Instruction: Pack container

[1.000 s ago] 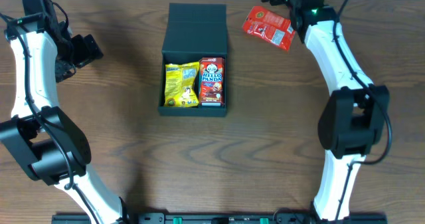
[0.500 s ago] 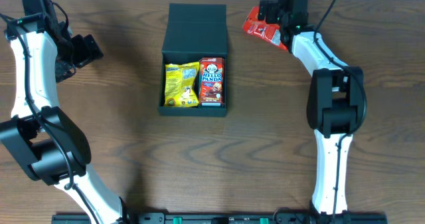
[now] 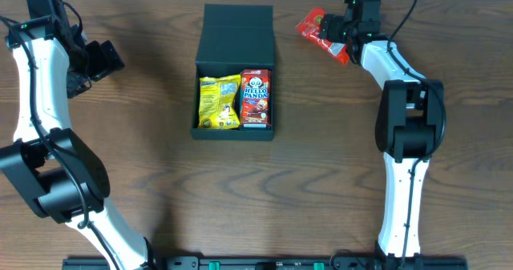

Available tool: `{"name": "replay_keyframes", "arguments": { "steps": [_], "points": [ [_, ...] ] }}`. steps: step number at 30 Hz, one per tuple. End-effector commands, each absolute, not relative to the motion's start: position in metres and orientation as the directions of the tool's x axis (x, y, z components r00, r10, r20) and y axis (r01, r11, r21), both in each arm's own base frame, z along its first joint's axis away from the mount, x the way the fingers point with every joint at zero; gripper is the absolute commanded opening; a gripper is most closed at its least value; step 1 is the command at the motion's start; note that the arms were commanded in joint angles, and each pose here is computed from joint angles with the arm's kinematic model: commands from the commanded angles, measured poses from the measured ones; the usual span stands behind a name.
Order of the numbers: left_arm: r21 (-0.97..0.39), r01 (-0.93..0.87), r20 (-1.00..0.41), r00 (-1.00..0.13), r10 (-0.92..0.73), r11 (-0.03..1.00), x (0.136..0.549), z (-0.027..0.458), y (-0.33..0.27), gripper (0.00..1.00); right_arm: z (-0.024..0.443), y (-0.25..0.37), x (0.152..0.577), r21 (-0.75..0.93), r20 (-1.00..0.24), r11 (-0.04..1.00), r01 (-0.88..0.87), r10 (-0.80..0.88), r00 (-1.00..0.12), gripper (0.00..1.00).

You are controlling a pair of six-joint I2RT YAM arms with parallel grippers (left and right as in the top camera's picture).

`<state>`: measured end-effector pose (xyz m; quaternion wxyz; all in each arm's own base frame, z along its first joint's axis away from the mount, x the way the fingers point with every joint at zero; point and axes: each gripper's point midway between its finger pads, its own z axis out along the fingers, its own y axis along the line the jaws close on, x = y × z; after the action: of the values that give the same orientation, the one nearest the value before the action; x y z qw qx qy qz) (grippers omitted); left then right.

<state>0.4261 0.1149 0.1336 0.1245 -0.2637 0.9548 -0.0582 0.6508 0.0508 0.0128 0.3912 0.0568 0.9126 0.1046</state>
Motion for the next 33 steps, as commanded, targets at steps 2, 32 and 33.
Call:
{"name": "replay_keyframes", "arguments": {
  "steps": [2, 32, 33],
  "points": [
    [-0.183, -0.475, -0.238, -0.828, -0.508, 0.861, 0.428, 0.146, 0.116, 0.95, -0.023, 0.069, 0.627, 0.282, -0.602, 0.959, -0.018, 0.162, -0.782, 0.89],
    [-0.181, -0.476, -0.231, -0.830, -0.508, 0.861, 0.426, 0.146, 0.115, 0.95, -0.049, 0.144, 0.534, 0.099, -0.346, 0.941, -0.324, -0.273, -0.898, 0.09],
    [-0.181, -0.476, -0.231, -0.830, -0.508, 0.861, 0.426, 0.146, 0.115, 0.95, -0.049, 0.144, 0.534, 0.100, -0.345, 0.941, -0.325, -0.273, -0.898, 0.04]
  ]
}}
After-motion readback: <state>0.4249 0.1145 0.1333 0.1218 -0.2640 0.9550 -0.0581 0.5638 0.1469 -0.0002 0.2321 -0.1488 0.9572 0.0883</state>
